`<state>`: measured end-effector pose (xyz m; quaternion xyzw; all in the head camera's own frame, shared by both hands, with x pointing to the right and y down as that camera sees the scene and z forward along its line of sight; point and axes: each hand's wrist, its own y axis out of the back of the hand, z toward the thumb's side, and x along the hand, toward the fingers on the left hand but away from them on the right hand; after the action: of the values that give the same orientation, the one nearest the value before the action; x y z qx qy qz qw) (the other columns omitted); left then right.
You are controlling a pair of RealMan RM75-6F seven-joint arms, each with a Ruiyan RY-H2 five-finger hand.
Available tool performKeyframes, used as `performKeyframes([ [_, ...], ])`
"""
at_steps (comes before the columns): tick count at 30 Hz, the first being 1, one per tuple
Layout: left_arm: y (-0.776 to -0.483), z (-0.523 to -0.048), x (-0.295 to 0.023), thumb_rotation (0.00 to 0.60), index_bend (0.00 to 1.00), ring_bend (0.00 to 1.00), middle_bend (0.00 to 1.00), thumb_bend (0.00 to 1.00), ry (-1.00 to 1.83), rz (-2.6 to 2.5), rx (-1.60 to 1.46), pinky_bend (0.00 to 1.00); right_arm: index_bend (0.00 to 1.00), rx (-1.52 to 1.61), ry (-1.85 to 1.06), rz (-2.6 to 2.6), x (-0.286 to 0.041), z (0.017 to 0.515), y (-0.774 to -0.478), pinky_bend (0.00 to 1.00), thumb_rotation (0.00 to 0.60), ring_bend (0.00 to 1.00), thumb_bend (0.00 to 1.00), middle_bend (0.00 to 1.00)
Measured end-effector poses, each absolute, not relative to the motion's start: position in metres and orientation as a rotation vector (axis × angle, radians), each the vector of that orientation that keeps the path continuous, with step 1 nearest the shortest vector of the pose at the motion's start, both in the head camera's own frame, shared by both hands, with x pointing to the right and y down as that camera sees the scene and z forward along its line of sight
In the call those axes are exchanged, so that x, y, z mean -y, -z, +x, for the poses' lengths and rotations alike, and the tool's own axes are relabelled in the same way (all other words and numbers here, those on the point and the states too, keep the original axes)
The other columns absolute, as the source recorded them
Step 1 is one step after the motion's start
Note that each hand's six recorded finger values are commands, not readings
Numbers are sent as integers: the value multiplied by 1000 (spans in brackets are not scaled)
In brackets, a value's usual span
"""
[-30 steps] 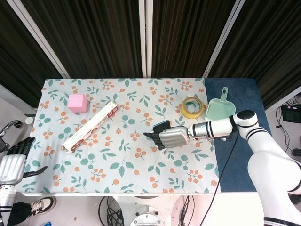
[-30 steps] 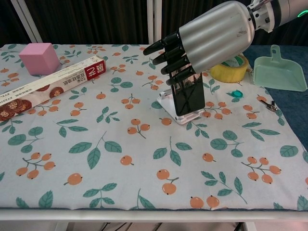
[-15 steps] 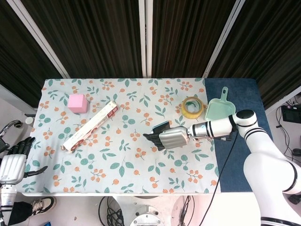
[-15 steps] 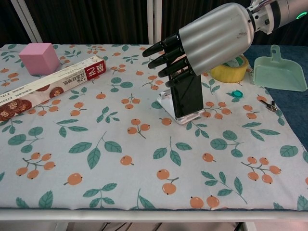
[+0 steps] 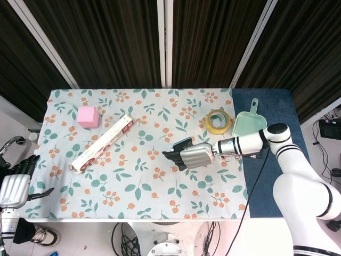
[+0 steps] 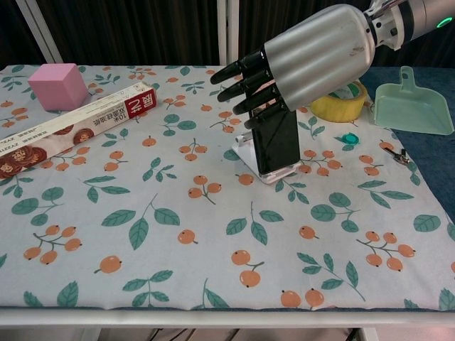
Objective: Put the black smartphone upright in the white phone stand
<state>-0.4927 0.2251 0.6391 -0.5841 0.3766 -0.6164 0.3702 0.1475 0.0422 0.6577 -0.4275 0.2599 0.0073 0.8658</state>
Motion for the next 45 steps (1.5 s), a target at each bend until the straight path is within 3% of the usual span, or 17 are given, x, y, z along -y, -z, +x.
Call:
performKeyframes([
  [23, -640, -495, -225, 367, 41, 114, 67, 10, 1579, -1496, -971, 209, 560, -549, -37, -913, -42, 151, -663, 0, 600, 34, 575, 167],
  [28, -640, -495, -224, 369, 41, 114, 67, 11, 1580, -1494, -972, 209, 386, -549, -40, -912, -41, 149, -664, 0, 600, 1, 534, 100],
  [34, -641, -496, -226, 368, 41, 114, 67, 11, 1590, -1497, -968, 210, 24, -556, -54, -891, -39, 150, -668, 0, 600, 0, 408, 1],
  [36, -642, -497, -226, 366, 41, 114, 67, 10, 1594, -1498, -968, 209, 0, -555, -55, -886, -38, 150, -668, 0, 600, 0, 344, 0],
  [45, -641, -497, -226, 365, 41, 114, 67, 11, 1588, -1498, -971, 209, 0, -540, -39, -885, -39, 146, -662, 0, 600, 0, 263, 0],
])
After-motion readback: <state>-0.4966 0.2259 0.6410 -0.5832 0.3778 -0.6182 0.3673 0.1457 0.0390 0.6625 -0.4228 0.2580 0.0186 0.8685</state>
